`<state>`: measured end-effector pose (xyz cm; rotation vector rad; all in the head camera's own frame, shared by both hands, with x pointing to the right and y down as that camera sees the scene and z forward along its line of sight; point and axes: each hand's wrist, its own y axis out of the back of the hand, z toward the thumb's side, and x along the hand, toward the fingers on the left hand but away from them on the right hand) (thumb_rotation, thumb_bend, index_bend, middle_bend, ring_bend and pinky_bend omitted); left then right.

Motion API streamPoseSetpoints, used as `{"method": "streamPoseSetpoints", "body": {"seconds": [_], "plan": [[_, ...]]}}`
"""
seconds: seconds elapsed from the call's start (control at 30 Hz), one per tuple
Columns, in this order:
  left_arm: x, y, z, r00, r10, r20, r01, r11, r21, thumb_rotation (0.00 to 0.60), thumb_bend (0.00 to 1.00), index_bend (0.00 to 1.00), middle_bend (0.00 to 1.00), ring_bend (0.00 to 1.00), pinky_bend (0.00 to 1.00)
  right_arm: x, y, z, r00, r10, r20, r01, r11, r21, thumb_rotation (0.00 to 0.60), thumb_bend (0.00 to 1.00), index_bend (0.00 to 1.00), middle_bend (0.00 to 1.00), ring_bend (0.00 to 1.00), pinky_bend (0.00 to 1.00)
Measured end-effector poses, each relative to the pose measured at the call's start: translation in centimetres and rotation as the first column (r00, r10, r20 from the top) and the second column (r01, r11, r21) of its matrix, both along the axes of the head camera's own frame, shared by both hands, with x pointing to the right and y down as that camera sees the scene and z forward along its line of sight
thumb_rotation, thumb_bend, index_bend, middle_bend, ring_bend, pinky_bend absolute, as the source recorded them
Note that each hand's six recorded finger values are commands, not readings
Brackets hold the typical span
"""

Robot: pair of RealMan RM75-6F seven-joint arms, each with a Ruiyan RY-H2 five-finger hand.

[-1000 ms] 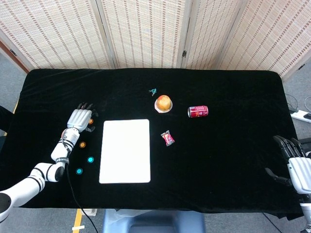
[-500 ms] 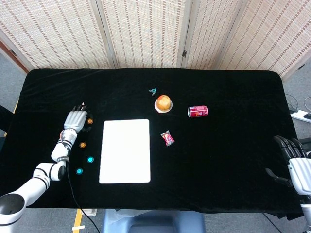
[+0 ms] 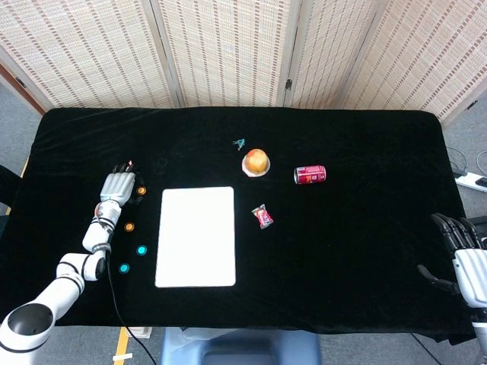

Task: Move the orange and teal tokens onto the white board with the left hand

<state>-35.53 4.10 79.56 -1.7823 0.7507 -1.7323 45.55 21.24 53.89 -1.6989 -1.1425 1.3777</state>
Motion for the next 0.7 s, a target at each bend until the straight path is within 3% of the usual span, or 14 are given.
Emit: {"method": "streamPoseSetpoints", "body": {"seconds": [0.33,0.7], "plan": [[0.11,0.16,0.32,1.0,-0.002,-0.004,0.002,1.0,0.004,0.6,0.41,0.53,0.14,0.05,0.0,-0.07,-0.11,-0.02,1.0,0.002,-0.002,-0.002,1.0,0.0,0.6,0.27,0.06,0.11,0.08,0.03],[0.38,-0.14,-0.55,0.998,0.001,-0.055,0.002,0.999,0.044,0.6,0.43,0.53,0.14,0.05,0.0,-0.2,-0.18,-0.11,1.0,-0.003,0.0,0.003,1.0,0.003,0.6,0.27,0.06,0.11,0.08,0.03]]}}
